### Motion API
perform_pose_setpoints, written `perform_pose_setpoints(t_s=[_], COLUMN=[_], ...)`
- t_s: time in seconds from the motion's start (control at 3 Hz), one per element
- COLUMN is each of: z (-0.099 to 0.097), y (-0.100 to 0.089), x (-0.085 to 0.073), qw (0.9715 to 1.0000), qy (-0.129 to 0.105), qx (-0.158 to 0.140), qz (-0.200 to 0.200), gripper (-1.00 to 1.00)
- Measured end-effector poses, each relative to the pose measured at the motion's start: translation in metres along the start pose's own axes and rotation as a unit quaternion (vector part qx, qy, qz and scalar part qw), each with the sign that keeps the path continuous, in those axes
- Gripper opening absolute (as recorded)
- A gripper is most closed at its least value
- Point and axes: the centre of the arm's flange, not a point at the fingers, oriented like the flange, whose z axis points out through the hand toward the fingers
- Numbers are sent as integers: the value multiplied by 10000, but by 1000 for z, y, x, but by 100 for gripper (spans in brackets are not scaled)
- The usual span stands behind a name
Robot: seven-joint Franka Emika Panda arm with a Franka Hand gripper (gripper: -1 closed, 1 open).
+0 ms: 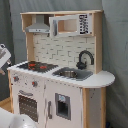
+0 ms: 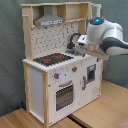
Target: Play with the kitchen
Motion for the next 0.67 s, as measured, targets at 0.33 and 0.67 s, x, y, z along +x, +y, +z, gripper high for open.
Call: perform_pose_setpoints(t_s=[0.33,0.67], z=[2,4], y=[-22,-36], x=[-10,-23], qw=[9996,9978], qy=[-115,-267], qx=[-268,-608], qz=[-41,-19], gripper=[100,100])
